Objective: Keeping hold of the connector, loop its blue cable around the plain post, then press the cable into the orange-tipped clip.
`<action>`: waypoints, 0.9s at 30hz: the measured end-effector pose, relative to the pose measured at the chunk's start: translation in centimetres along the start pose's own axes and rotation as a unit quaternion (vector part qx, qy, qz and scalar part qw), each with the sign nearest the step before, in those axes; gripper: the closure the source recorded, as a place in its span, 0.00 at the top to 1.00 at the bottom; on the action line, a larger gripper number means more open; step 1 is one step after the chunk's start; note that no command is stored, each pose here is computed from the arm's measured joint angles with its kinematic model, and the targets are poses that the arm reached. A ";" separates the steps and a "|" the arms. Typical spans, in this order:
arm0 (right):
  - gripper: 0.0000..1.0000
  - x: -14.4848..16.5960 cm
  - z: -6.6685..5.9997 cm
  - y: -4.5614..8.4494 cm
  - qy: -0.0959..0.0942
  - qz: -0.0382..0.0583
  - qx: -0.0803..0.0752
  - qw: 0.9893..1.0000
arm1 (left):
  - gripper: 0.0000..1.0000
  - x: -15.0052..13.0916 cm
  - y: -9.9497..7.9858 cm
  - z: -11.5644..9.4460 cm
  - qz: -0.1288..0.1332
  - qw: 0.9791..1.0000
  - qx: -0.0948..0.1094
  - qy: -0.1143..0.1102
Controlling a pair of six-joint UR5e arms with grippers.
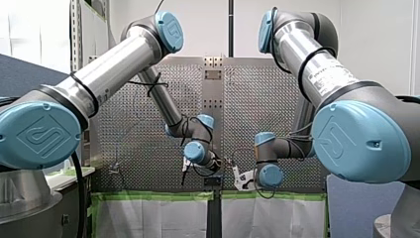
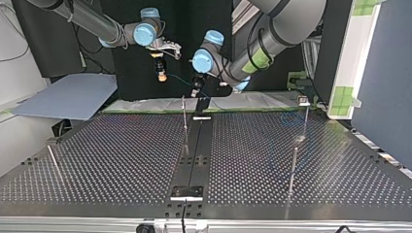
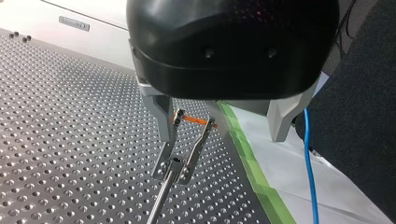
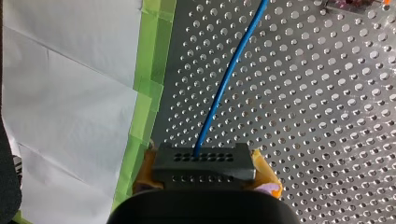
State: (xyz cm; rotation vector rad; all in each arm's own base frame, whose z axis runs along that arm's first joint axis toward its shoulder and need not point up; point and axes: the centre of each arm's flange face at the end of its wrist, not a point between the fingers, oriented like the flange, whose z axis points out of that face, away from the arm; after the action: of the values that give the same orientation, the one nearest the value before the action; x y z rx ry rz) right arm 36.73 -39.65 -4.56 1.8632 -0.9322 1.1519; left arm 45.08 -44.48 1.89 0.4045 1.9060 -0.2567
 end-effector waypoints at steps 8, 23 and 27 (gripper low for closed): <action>0.00 0.0 0.0 0.0 0.000 0.000 0.000 1.000 | 1.00 0.1 0.0 -0.1 0.001 1.000 -0.009 0.000; 0.00 0.2 -0.1 0.1 -0.004 -0.016 0.001 1.000 | 1.00 0.4 0.4 -1.6 0.004 1.000 -0.011 -0.005; 0.00 1.3 -0.6 0.1 0.003 -0.028 0.011 1.000 | 1.00 0.7 1.3 -2.4 0.001 1.000 -0.016 -0.013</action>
State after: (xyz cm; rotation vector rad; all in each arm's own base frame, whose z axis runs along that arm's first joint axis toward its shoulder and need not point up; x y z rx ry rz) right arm 36.83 -39.38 -3.17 1.8903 -0.8626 1.1385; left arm 43.30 -42.29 2.17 0.3800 1.8821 -0.2302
